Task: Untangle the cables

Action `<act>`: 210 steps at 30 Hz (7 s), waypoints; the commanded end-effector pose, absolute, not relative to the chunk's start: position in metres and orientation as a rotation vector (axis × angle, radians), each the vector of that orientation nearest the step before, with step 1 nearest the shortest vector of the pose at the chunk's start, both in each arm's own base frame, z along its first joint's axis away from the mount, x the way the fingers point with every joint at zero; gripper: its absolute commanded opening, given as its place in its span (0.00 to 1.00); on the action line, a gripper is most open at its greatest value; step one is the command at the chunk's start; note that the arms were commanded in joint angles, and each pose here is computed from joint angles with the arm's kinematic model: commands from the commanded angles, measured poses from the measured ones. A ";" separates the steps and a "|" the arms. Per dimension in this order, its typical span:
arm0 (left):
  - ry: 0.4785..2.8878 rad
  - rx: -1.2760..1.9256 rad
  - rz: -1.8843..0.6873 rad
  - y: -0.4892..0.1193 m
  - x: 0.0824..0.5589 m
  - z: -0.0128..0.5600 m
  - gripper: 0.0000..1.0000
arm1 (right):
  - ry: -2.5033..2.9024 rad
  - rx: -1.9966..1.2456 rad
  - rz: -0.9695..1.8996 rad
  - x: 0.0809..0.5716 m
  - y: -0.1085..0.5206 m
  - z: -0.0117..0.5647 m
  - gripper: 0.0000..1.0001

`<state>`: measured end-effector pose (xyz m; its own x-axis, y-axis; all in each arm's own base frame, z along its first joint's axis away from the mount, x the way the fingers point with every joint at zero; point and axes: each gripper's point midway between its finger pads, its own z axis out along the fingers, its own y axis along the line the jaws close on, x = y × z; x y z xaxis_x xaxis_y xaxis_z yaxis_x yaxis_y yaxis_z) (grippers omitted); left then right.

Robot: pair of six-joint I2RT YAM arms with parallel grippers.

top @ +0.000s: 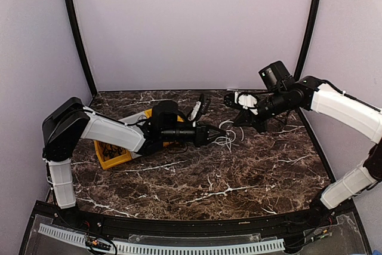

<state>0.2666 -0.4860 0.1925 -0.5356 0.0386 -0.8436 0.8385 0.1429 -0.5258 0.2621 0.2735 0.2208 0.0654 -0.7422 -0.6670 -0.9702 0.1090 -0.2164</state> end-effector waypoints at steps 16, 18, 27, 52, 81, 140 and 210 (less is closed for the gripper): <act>1.649 0.875 -1.498 -0.485 0.257 0.206 0.16 | 1.725 -1.609 0.417 0.278 0.278 0.236 0.00; 1.652 0.867 -1.493 -0.484 0.258 0.205 0.14 | 1.727 -1.600 0.420 0.279 0.278 0.238 0.00; 1.751 0.749 -1.382 -0.492 0.287 0.173 0.55 | 1.676 -1.602 0.526 0.269 0.283 0.259 0.00; 1.892 0.770 -1.483 -0.495 0.246 0.102 0.05 | 1.508 -1.260 0.330 0.320 0.221 0.390 0.00; 1.851 0.692 -1.425 -0.469 0.239 0.127 0.31 | 1.561 -1.155 0.363 0.340 0.203 0.382 0.00; 1.597 0.807 -1.215 -0.532 0.288 0.189 0.34 | 1.502 -1.354 0.533 0.291 0.257 0.356 0.00; 1.776 0.655 -0.771 -0.376 0.401 0.239 0.00 | 1.873 -1.298 0.600 0.261 0.196 0.154 0.47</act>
